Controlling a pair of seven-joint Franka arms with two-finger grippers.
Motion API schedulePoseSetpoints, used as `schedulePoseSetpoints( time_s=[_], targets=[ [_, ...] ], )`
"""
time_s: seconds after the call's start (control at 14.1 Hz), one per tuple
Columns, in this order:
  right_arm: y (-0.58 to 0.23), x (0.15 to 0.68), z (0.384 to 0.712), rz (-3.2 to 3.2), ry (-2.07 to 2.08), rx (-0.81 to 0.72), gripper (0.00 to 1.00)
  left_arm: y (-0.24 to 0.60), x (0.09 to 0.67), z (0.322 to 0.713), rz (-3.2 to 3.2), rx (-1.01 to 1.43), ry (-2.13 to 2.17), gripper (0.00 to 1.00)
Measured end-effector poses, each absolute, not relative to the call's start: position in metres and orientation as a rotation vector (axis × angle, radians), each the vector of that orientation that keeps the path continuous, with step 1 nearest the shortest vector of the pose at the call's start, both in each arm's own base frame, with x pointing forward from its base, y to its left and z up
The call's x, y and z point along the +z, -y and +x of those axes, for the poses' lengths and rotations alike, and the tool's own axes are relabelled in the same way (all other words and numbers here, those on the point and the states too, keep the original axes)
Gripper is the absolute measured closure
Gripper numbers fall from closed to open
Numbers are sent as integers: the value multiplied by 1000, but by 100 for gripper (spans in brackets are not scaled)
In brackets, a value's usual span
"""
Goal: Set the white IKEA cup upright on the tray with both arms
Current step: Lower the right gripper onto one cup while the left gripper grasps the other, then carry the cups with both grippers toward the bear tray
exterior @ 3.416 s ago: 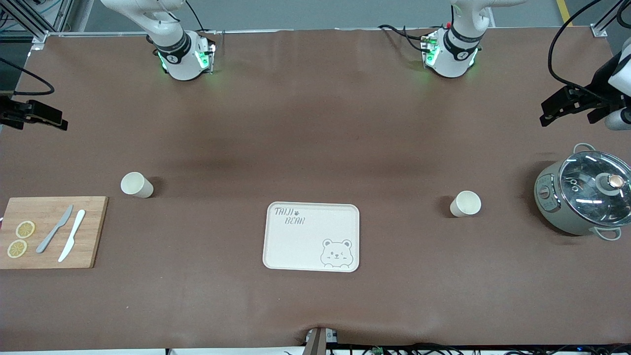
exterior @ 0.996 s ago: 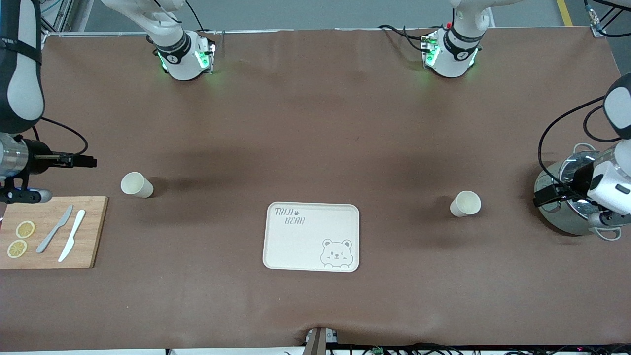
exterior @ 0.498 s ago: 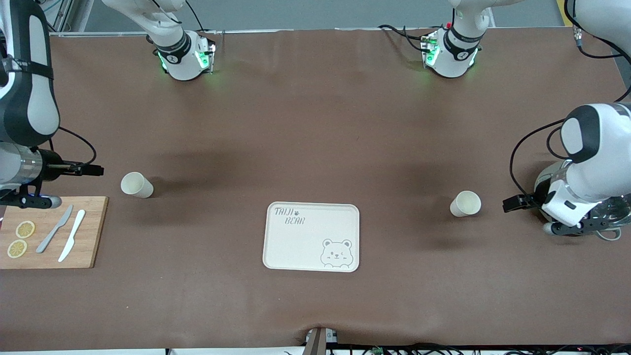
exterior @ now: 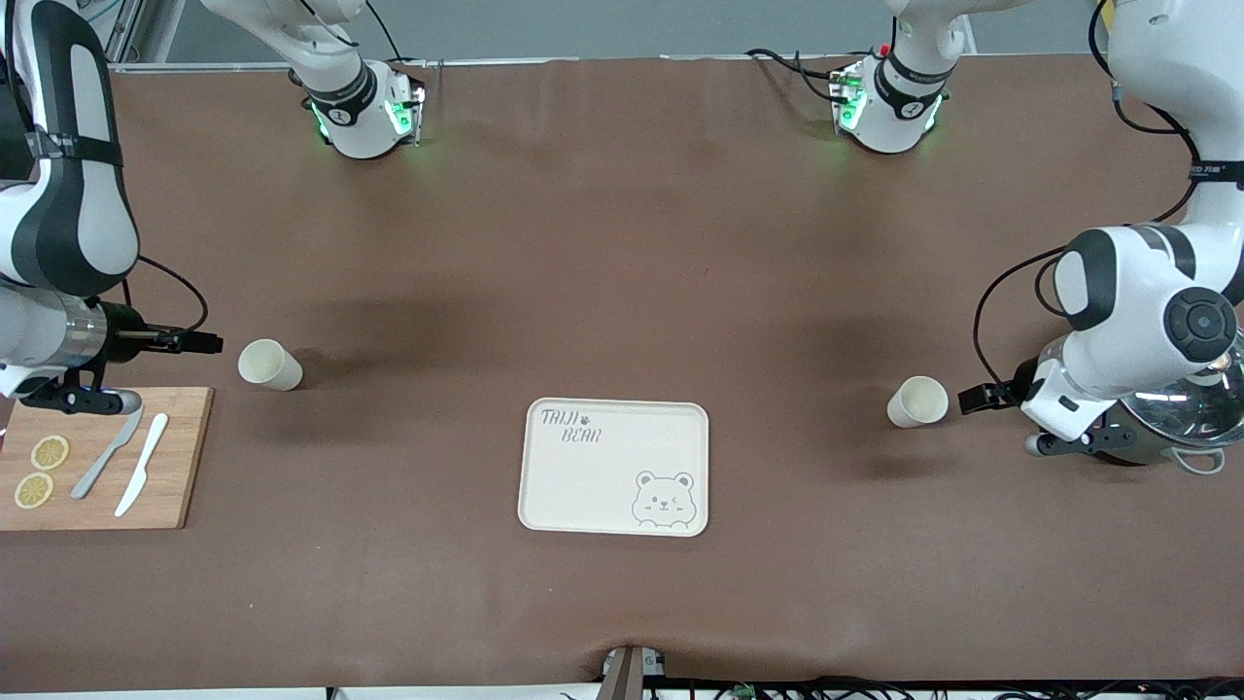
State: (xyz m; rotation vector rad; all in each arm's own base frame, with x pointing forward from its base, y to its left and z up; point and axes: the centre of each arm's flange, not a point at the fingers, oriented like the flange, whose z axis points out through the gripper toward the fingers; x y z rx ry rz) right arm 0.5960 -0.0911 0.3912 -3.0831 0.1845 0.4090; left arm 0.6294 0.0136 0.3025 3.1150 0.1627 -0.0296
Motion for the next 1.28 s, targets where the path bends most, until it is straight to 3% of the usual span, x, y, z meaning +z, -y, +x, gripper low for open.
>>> schedulePoseSetpoints(
  time_s=[0.5,0.93,1.14,1.28],
  targets=[
    [109,356,592,-3106,-233,267,0,-17,276,623,3111,-28,-173,0],
    [115,280,563,-3117,-264,201,0,-9,266,622,3108,-45,-155,0],
    [112,260,550,-3119,-263,194,14,4,259,620,3099,-66,-123,0],
    [112,256,547,-3118,-264,199,36,7,252,619,3097,-84,-116,0]
  ],
)
